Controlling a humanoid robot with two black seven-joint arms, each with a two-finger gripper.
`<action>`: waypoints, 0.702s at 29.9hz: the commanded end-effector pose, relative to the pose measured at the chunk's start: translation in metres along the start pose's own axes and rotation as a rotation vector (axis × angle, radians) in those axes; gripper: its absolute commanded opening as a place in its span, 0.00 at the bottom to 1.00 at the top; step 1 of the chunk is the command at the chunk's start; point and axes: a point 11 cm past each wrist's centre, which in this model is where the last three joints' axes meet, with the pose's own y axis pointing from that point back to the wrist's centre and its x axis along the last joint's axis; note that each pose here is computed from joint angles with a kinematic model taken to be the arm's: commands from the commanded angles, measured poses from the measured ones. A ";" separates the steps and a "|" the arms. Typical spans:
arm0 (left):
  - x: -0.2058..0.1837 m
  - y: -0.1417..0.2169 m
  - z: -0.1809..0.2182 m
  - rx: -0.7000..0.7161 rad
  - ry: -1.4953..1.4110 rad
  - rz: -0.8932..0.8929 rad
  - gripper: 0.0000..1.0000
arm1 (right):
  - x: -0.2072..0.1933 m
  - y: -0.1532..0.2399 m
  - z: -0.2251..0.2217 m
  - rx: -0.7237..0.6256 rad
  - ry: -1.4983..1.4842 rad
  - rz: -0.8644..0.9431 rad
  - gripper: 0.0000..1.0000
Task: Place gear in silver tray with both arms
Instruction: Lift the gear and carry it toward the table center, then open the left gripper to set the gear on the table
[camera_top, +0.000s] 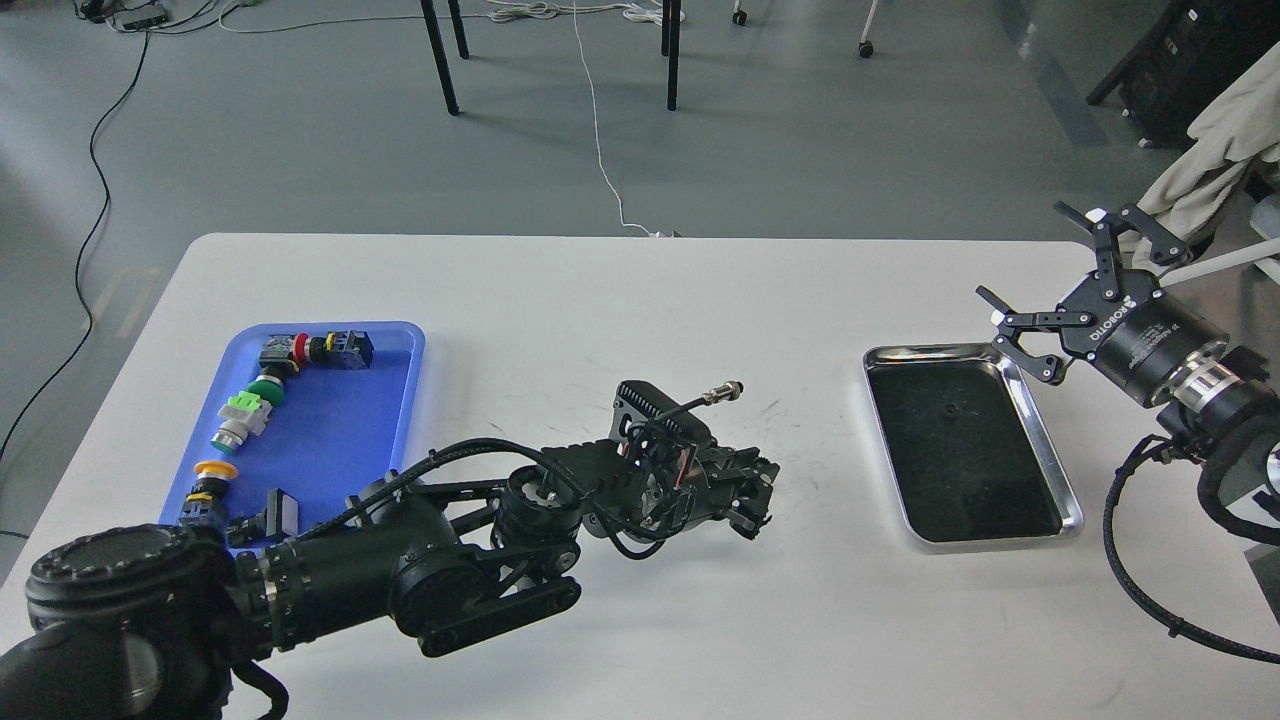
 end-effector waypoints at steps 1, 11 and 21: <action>-0.010 0.000 0.000 0.002 0.014 -0.014 0.06 | 0.001 0.001 0.002 -0.004 -0.001 0.003 0.97; -0.022 0.000 -0.001 0.007 0.035 -0.032 0.17 | 0.002 0.001 0.003 -0.005 -0.002 0.007 0.97; -0.019 0.000 0.001 -0.003 0.048 -0.007 0.63 | 0.000 0.000 0.004 -0.012 -0.002 0.000 0.97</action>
